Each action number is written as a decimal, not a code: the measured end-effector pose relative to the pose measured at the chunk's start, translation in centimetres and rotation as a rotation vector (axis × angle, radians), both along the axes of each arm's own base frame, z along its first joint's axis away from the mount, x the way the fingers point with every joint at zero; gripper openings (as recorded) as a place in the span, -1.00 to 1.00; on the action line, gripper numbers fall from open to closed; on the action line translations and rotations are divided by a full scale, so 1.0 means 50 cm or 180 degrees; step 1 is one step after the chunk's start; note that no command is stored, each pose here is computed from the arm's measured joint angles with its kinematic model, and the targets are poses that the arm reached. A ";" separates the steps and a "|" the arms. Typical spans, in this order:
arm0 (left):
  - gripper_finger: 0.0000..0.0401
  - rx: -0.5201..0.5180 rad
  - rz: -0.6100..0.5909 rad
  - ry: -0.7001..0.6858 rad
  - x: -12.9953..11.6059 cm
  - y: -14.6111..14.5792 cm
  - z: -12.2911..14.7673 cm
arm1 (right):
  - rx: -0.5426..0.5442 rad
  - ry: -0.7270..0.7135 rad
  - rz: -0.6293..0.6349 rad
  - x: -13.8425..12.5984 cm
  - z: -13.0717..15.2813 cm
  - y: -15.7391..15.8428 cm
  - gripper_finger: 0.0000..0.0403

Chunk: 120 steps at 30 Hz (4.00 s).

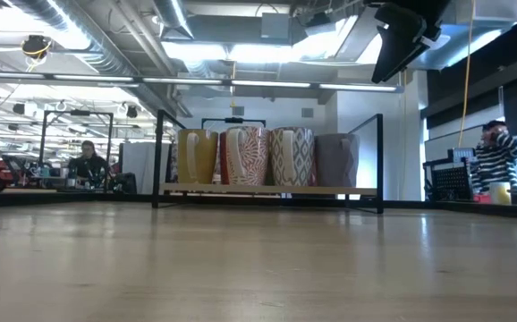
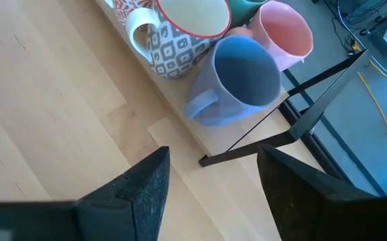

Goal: Place coffee mugs
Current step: Put the orange mug on the shelf

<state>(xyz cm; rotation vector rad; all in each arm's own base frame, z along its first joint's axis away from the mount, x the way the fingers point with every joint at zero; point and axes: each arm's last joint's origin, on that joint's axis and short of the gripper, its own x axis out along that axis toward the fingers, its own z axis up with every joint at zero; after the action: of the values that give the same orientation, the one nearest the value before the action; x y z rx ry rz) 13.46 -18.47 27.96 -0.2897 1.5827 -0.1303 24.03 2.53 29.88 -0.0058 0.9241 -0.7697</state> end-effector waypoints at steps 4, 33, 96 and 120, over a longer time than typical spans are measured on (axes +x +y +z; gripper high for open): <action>-0.41 0.0167 -0.0022 0.0149 -0.002 -0.006 -0.035 | 0.0000 0.0001 -0.0001 0.000 0.000 0.000 0.06; -0.92 0.0155 -0.0089 0.0138 0.048 -0.018 -0.141 | -0.0025 0.0053 0.0042 -0.001 0.000 -0.001 0.06; -0.35 0.0543 0.2964 -0.0527 0.092 0.213 0.026 | 0.0204 -0.0070 0.0119 0.008 0.000 0.004 0.06; -0.35 0.0745 0.3692 -0.0638 0.195 0.111 -0.093 | 0.0131 -0.0040 0.0152 0.008 0.001 0.003 0.06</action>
<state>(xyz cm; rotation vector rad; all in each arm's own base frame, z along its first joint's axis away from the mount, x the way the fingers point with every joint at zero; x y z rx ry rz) 23.20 -12.91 23.33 -0.9233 1.0197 0.8857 24.44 2.70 29.93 0.0129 0.9245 -0.7055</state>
